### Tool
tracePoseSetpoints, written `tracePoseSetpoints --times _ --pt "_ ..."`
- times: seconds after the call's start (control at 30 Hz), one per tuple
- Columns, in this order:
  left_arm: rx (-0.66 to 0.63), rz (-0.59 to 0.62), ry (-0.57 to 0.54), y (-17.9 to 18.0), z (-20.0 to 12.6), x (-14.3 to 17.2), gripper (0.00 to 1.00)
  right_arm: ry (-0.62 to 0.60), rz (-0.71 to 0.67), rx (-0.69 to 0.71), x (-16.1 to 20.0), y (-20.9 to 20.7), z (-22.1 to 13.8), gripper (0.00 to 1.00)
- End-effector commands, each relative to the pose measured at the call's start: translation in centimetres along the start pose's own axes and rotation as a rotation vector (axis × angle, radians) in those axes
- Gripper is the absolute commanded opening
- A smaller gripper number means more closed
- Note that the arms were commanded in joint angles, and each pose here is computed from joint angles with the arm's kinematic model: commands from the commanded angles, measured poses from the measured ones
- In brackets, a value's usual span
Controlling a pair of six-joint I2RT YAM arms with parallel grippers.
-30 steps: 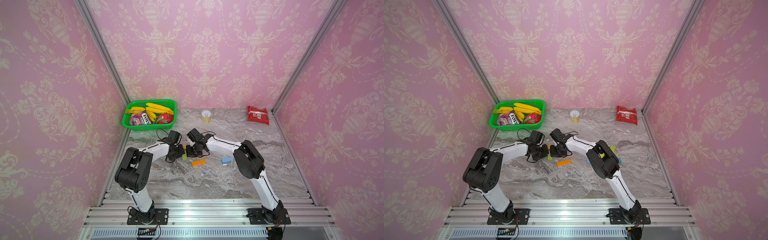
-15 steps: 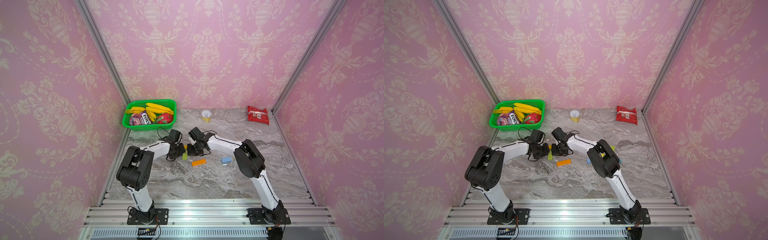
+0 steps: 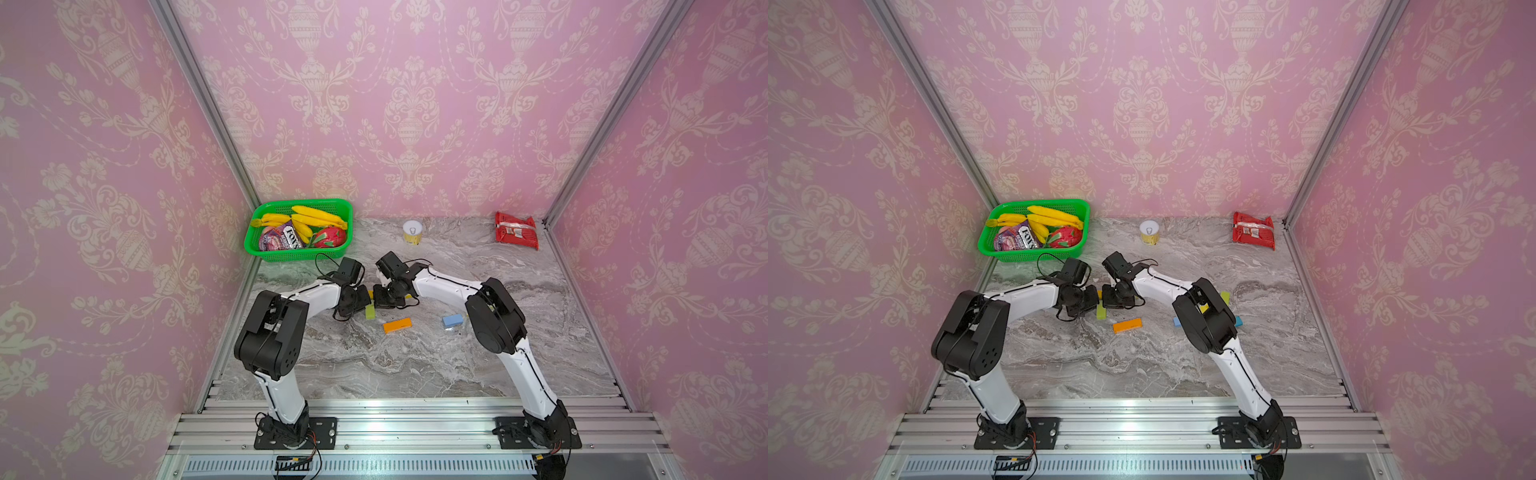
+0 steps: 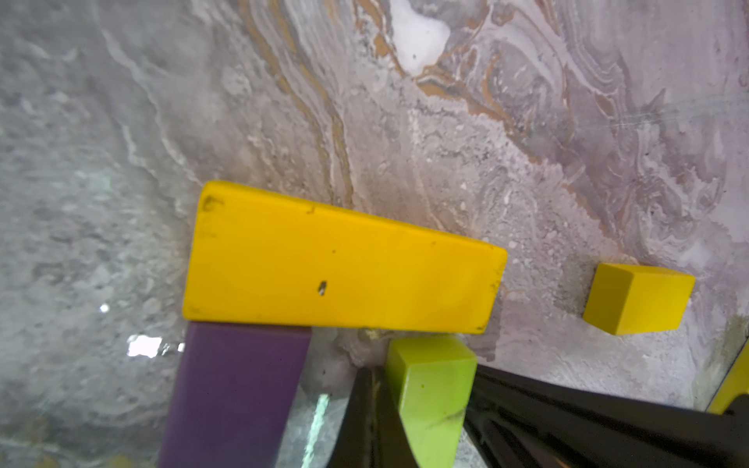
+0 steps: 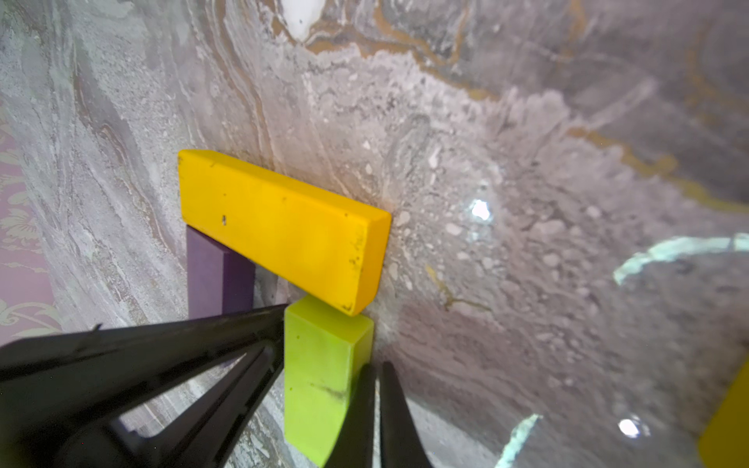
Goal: Assemble the letter p with building blocks
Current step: Assemble the building block at the center of the board.
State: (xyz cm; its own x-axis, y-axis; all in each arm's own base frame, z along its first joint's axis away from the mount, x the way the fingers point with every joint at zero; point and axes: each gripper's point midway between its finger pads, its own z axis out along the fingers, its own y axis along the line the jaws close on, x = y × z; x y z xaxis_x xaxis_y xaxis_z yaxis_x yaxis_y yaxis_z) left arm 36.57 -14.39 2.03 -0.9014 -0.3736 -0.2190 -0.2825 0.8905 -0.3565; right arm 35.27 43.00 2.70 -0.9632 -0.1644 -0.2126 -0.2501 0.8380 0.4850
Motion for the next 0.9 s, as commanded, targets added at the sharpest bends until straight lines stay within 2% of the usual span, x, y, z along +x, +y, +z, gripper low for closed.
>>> tracePoseSetpoints --times 0.0,0.57,0.87 --pt "-0.032 0.02 0.015 0.5 0.4 0.0 0.0 0.044 0.03 0.032 0.9 -1.2 1.3 0.09" --pt "-0.033 0.006 0.011 0.7 0.3 -0.6 0.0 0.042 0.032 0.039 0.5 -1.3 1.2 0.09" --pt "-0.039 0.002 -0.028 1.5 -1.7 -0.2 0.0 0.04 0.05 0.064 2.3 -2.6 -0.2 0.09"
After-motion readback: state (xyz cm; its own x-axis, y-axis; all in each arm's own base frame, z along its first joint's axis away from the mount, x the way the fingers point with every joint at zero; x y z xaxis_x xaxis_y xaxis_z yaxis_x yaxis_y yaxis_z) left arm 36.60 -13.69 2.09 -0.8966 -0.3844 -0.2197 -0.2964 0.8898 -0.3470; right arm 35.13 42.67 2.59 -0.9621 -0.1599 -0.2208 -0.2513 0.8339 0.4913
